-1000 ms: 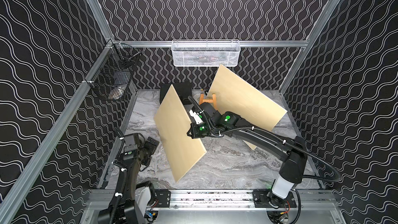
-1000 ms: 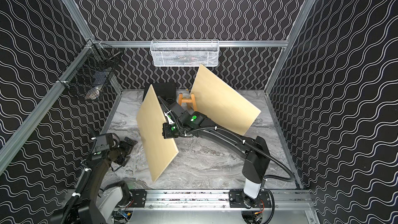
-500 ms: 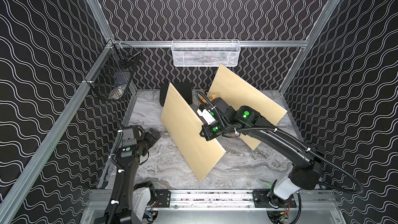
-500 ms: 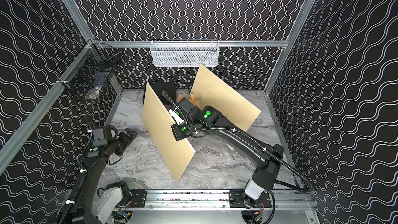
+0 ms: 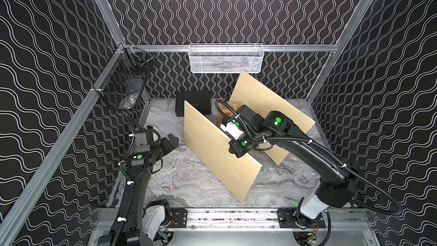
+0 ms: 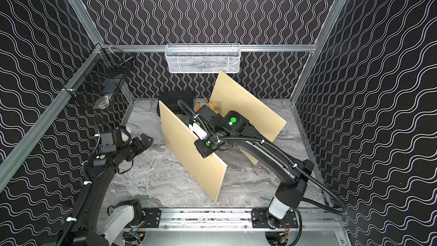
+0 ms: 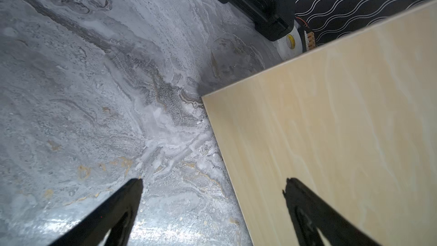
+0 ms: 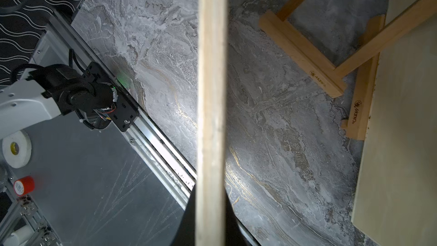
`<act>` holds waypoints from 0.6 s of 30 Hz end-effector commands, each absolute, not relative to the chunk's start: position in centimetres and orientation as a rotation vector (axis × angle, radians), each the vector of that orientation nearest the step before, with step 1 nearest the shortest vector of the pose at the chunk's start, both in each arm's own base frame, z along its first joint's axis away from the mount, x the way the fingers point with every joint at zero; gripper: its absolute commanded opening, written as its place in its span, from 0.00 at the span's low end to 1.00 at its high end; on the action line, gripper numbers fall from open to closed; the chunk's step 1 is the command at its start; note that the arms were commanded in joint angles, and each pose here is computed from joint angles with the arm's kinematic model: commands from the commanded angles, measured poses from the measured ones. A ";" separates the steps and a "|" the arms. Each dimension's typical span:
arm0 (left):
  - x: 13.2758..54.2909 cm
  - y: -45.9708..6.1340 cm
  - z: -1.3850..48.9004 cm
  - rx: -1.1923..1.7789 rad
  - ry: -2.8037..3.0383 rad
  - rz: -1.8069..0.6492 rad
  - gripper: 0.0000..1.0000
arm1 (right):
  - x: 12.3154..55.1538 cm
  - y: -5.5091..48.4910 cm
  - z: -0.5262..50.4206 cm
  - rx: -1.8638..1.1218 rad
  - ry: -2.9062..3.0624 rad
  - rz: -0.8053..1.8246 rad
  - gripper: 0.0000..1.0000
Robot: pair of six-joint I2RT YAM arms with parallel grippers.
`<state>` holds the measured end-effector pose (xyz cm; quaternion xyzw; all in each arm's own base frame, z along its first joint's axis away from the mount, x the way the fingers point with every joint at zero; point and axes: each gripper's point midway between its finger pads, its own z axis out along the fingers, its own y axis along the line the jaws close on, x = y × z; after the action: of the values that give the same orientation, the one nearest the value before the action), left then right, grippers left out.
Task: Assemble the easel
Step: Place the drawing board at the center of the board.
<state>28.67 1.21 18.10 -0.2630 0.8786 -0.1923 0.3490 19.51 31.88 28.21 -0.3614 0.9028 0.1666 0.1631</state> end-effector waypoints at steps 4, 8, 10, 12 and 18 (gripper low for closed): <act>29.3 0.9 19.4 -0.571 2.282 -0.463 0.99 | 19.9 32.4 28.8 -1.090 2.483 0.485 0.00; 29.7 0.7 20.0 -0.542 2.287 -0.462 0.99 | 19.9 32.3 27.8 -1.128 2.488 0.467 0.00; 30.0 0.5 20.4 -0.530 2.277 -0.469 0.99 | 19.8 32.2 27.1 -1.147 2.495 0.451 0.00; 30.2 0.5 20.7 -0.521 2.271 -0.469 0.99 | 20.0 32.1 26.6 -1.142 2.499 0.434 0.02; 30.8 0.2 21.2 -0.505 2.263 -0.483 0.99 | 20.3 32.6 26.7 -1.129 2.481 0.453 0.18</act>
<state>30.42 0.33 20.54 -0.2122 0.8859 -0.1885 0.3669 19.83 31.75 25.87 -0.3966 0.8915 0.1452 0.1642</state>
